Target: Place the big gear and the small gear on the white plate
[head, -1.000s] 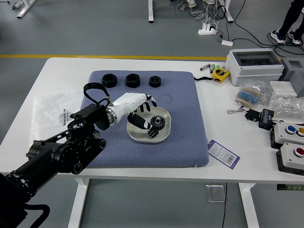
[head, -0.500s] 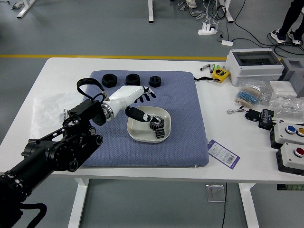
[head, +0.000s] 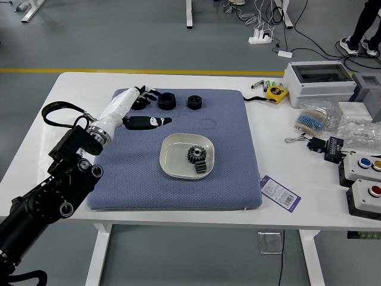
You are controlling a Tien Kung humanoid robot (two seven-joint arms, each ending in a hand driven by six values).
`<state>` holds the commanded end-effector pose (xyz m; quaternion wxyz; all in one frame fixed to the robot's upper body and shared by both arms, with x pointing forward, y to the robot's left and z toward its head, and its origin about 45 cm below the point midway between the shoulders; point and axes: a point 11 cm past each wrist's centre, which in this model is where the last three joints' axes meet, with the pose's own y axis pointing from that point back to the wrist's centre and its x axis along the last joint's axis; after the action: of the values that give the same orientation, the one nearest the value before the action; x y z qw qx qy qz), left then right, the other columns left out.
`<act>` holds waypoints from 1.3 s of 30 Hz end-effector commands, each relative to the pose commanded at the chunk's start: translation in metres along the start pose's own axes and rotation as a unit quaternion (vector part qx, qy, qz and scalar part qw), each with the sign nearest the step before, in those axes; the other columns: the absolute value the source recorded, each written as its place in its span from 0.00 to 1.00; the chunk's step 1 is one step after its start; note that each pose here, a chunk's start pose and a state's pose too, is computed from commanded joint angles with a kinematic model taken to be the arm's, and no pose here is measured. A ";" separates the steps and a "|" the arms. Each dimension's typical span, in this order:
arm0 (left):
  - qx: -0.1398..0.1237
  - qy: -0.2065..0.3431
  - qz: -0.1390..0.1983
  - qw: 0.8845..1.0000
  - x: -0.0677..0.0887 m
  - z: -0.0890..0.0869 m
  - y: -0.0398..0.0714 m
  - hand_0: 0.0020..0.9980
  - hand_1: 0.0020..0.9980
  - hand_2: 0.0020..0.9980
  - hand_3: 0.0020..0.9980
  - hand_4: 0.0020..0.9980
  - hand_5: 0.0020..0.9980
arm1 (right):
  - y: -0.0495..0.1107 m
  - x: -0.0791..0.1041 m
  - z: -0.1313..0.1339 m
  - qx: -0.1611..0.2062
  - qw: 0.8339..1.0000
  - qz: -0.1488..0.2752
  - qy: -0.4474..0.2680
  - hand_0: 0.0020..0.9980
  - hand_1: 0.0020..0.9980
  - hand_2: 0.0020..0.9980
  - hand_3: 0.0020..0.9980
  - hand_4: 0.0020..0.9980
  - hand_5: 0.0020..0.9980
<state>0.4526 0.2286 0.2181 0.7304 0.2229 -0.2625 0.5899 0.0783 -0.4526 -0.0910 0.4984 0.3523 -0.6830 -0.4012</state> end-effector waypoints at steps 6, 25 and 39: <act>-0.011 0.148 0.032 0.988 0.015 -0.003 0.018 0.47 0.58 0.63 0.64 0.97 0.45 | 0.000 0.001 0.001 0.001 1.000 0.001 -0.006 0.69 0.67 0.73 0.57 0.80 0.71; 0.000 0.391 0.116 0.913 0.044 -0.054 0.094 0.47 0.56 0.60 0.62 0.93 0.46 | -0.003 0.012 0.052 -0.017 0.999 0.000 -0.048 0.69 0.68 0.75 0.58 0.80 0.71; 0.020 0.382 0.171 0.908 0.067 -0.081 0.118 0.47 0.55 0.60 0.62 0.91 0.48 | 0.000 0.004 0.098 -0.101 0.977 -0.053 -0.183 0.85 0.82 0.87 0.83 0.88 0.76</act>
<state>0.3579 0.3546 0.2015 0.6583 -0.0532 0.0145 0.7507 -0.0173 -0.4362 -0.1071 0.3762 0.2566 -0.6991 -0.5512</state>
